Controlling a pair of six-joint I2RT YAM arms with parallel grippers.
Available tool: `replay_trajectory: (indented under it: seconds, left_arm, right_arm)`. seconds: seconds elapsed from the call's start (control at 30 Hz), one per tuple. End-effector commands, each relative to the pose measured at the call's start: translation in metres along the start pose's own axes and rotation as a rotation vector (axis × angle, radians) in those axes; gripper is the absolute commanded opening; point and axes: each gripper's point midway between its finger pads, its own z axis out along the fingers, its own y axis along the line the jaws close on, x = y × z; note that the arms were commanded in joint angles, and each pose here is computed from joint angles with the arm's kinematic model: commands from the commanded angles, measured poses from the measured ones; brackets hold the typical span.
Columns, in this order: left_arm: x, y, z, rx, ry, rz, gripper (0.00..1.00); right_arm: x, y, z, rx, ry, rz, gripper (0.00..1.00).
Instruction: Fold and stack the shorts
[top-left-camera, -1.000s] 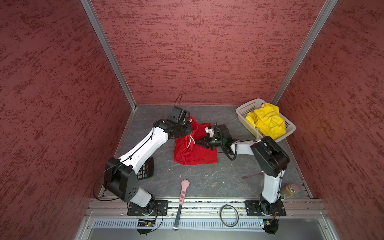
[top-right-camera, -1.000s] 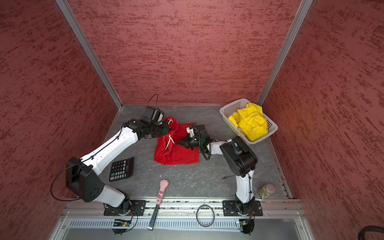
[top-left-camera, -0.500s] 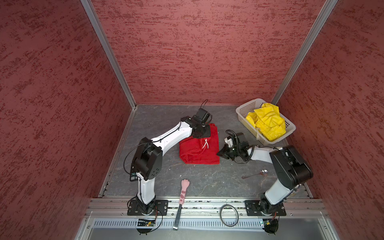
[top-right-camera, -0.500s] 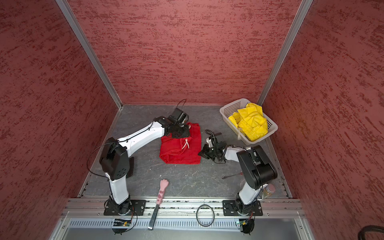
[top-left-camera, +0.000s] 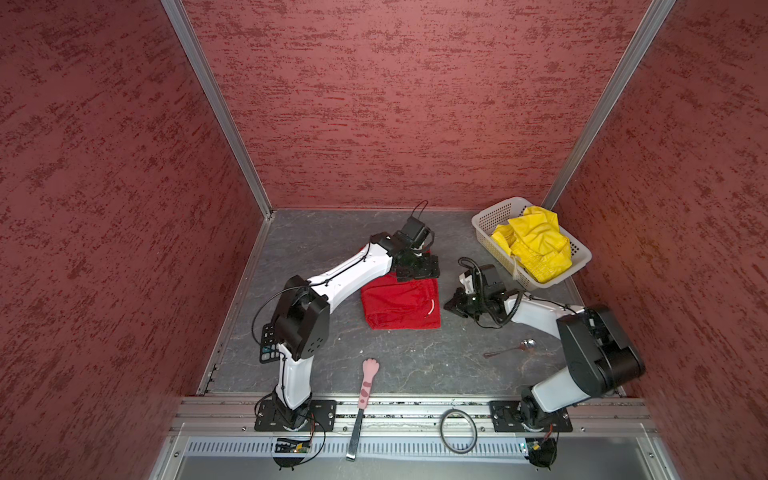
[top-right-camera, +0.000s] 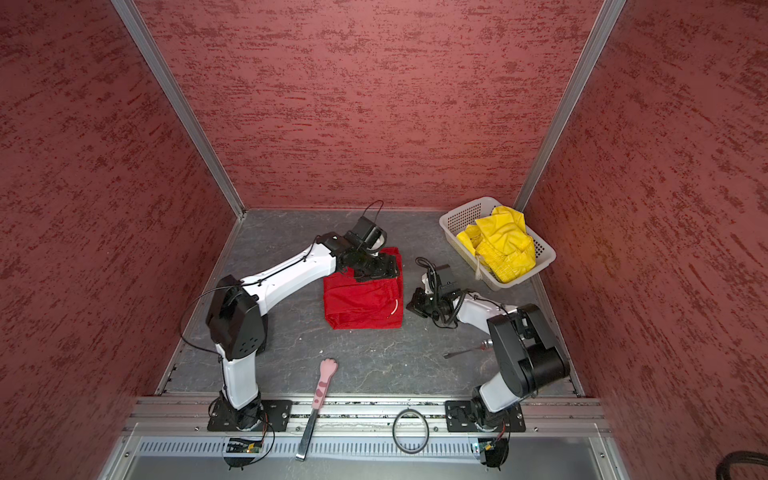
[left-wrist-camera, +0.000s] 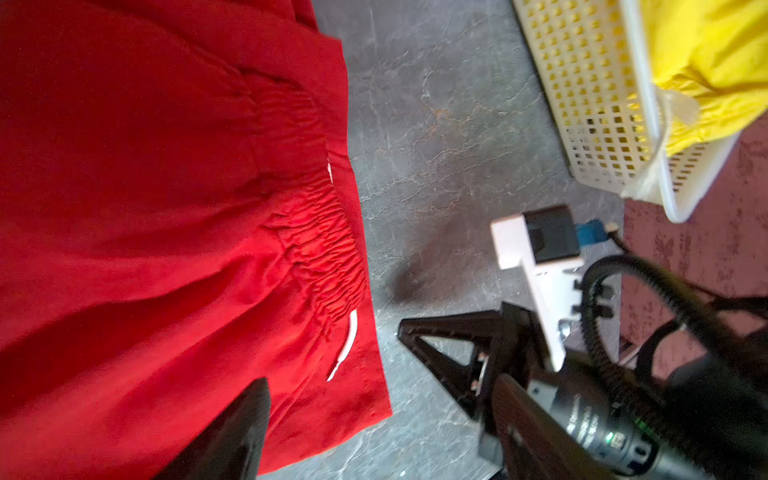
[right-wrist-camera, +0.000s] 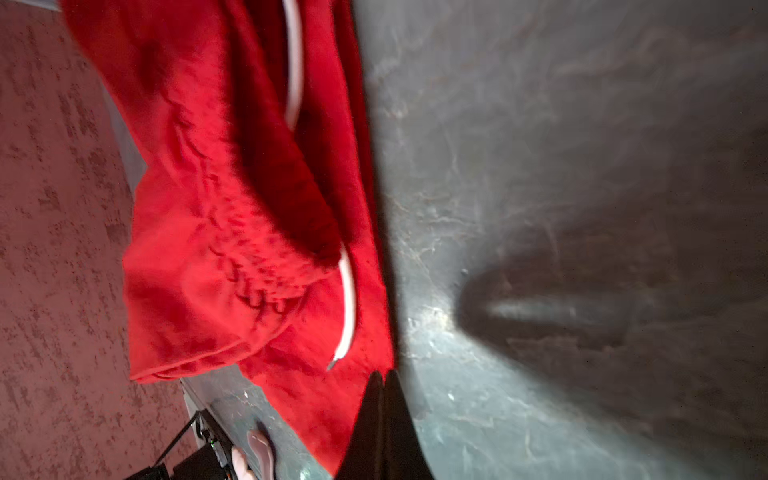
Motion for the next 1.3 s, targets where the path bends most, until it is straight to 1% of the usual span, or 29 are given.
replay_trajectory:
  seconds: [0.0,0.03,0.1,0.17,0.23,0.33,0.43,0.5,0.57,0.67,0.77,0.87,0.93,1.0,1.03,1.1,1.13,1.17,1.23,1.27]
  left_arm:
    - [-0.01,0.018,-0.04,0.001,-0.083,-0.02,0.68]
    - [-0.006,0.028,-0.041,-0.013,-0.083,-0.032,0.65]
    - [0.004,0.048,-0.043,-0.049,-0.08,-0.057,0.53]
    - [0.02,0.062,-0.037,-0.075,-0.058,-0.073,0.45]
    - [0.036,0.072,-0.031,-0.082,-0.033,-0.094,0.42]
    - [0.06,0.089,-0.02,-0.094,0.0,-0.136,0.39]
    - [0.082,0.109,-0.008,-0.115,0.028,-0.172,0.38]
    - [0.094,0.118,0.0,-0.123,0.052,-0.19,0.38]
    - [0.107,0.129,0.009,-0.138,0.081,-0.205,0.38]
    - [0.124,0.145,0.02,-0.175,0.119,-0.219,0.37]
    - [0.142,0.164,0.028,-0.214,0.145,-0.257,0.37]
    - [0.15,0.172,0.033,-0.216,0.156,-0.283,0.36]
    - [0.143,0.168,0.031,-0.208,0.147,-0.275,0.36]
    - [0.128,0.157,0.021,-0.192,0.12,-0.254,0.36]
    - [0.115,0.147,0.013,-0.171,0.096,-0.242,0.37]
    - [0.087,0.127,-0.011,-0.123,0.026,-0.211,0.42]
    - [0.071,0.116,-0.026,-0.096,-0.024,-0.19,0.46]
    - [0.058,0.109,-0.04,-0.076,-0.068,-0.176,0.51]
    - [0.03,0.102,-0.068,-0.043,-0.169,-0.162,0.7]
    - [0.02,0.104,-0.078,-0.036,-0.204,-0.161,0.79]
  right_arm:
    - [-0.032,0.034,-0.023,-0.016,-0.095,-0.087,0.0]
    - [-0.038,0.044,-0.023,-0.035,-0.097,-0.097,0.0]
    - [-0.045,0.064,-0.015,-0.068,-0.085,-0.123,0.0]
    - [-0.05,0.088,-0.002,-0.111,-0.063,-0.147,0.0]
    - [-0.053,0.106,0.013,-0.152,-0.038,-0.154,0.0]
    - [-0.062,0.119,0.038,-0.208,-0.015,-0.118,0.0]
    - [-0.075,0.112,0.063,-0.202,-0.031,-0.075,0.0]
    - [-0.08,0.095,0.08,-0.148,-0.044,-0.041,0.0]
    - [-0.083,0.07,0.097,-0.057,-0.046,-0.002,0.0]
    - [-0.081,0.036,0.111,0.032,-0.052,0.059,0.0]
    - [-0.08,0.018,0.114,0.074,-0.066,0.075,0.0]
    - [-0.077,0.025,0.117,0.033,-0.04,0.06,0.0]
    - [-0.078,0.039,0.114,-0.022,-0.035,0.029,0.0]
    - [-0.083,0.057,0.105,-0.071,-0.042,-0.015,0.0]
    - [-0.086,0.068,0.098,-0.098,-0.052,-0.046,0.0]
    - [-0.093,0.089,0.08,-0.135,-0.082,-0.108,0.0]
    - [-0.096,0.099,0.069,-0.146,-0.102,-0.14,0.0]
    - [-0.099,0.107,0.059,-0.155,-0.121,-0.166,0.0]
    - [-0.103,0.123,0.038,-0.171,-0.164,-0.217,0.01]
    - [-0.104,0.128,0.029,-0.178,-0.183,-0.238,0.03]
